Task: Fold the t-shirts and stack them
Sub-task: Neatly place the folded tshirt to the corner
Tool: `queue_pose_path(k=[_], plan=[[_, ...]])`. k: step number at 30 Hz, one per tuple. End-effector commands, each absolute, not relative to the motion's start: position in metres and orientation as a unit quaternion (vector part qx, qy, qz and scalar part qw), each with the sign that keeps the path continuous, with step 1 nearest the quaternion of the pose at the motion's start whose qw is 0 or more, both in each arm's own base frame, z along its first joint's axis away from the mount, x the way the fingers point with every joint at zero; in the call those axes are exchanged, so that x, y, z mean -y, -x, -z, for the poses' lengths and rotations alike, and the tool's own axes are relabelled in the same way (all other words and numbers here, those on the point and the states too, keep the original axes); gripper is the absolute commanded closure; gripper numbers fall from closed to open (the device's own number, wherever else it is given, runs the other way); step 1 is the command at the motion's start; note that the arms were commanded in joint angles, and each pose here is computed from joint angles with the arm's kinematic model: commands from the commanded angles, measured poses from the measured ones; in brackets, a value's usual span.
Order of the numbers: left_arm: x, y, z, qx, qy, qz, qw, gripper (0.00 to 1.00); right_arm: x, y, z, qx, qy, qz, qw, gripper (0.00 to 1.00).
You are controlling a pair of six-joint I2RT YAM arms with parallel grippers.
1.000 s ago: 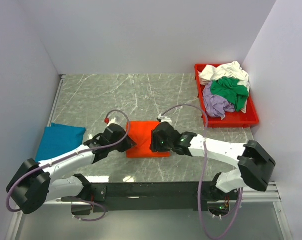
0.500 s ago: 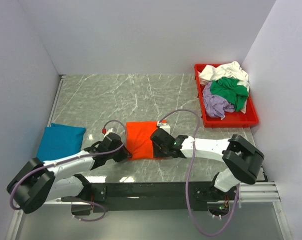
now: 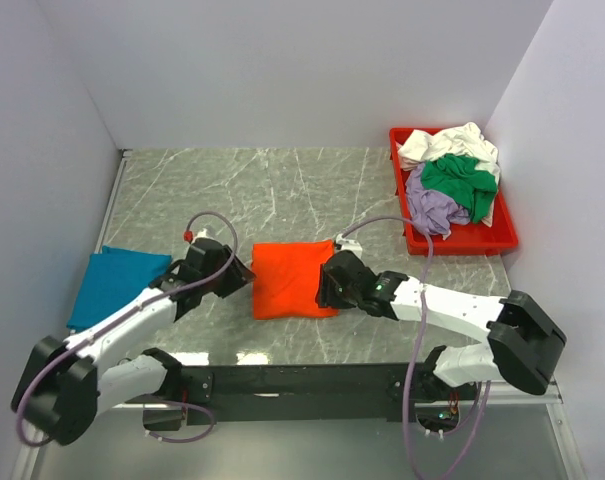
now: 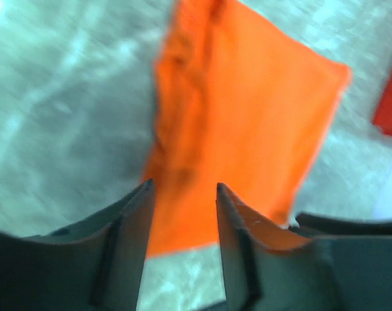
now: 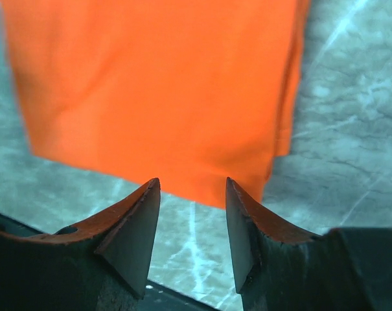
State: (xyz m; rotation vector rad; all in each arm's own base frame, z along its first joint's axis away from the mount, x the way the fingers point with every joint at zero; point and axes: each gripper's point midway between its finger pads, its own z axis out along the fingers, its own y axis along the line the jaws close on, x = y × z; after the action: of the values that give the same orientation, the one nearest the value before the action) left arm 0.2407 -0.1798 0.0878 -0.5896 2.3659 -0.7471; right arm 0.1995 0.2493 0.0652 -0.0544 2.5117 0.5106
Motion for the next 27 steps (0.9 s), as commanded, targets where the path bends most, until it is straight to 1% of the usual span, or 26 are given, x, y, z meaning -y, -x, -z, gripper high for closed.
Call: queue_pose_path(k=[1, 3, 4, 6, 7, 11, 15, 19, 23, 24, 27], plan=[[0.174, -0.265, -0.083, -0.893, 0.195, 0.278, 0.295, 0.5, -0.246, -0.199, -0.043, -0.945, 0.023, -0.195, 0.263, 0.48], [0.178, -0.272, -0.083, -0.892, 0.182, 0.294, 0.29, 0.45, -0.245, -0.196, -0.032, -0.948, 0.023, -0.195, 0.252, 0.48], [0.177, -0.28, -0.08, -0.892, 0.177, 0.296, 0.293, 0.41, -0.242, -0.195, -0.024, -0.951, 0.022, -0.189, 0.245, 0.48], [0.181, -0.282, -0.079, -0.89, 0.167, 0.314, 0.285, 0.38, -0.237, -0.193, -0.015, -0.954, 0.019, -0.185, 0.235, 0.49], [0.181, -0.284, -0.074, -0.891, 0.164, 0.315, 0.282, 0.34, -0.238, -0.193, -0.013, -0.953, 0.019, -0.189, 0.234, 0.49], [0.19, -0.287, -0.069, -0.888, 0.147, 0.336, 0.277, 0.32, -0.235, -0.191, -0.009, -0.954, 0.016, -0.192, 0.231, 0.49], [0.185, -0.291, -0.053, -0.897, 0.156, 0.313, 0.27, 0.33, -0.235, -0.191, -0.011, -0.953, 0.017, -0.195, 0.233, 0.49], [0.172, -0.301, -0.031, -0.912, 0.183, 0.259, 0.258, 0.39, -0.236, -0.191, -0.013, -0.952, 0.019, -0.2, 0.232, 0.49], [0.167, -0.313, -0.021, -0.917, 0.2, 0.228, 0.258, 0.44, -0.234, -0.191, -0.014, -0.951, 0.018, -0.2, 0.235, 0.49], [0.164, -0.309, -0.01, -0.926, 0.202, 0.212, 0.24, 0.46, -0.232, -0.19, -0.014, -0.951, 0.018, -0.199, 0.235, 0.49], [0.167, -0.308, -0.004, -0.929, 0.2, 0.206, 0.233, 0.48, -0.229, -0.19, -0.02, -0.95, 0.018, -0.201, 0.24, 0.49]])
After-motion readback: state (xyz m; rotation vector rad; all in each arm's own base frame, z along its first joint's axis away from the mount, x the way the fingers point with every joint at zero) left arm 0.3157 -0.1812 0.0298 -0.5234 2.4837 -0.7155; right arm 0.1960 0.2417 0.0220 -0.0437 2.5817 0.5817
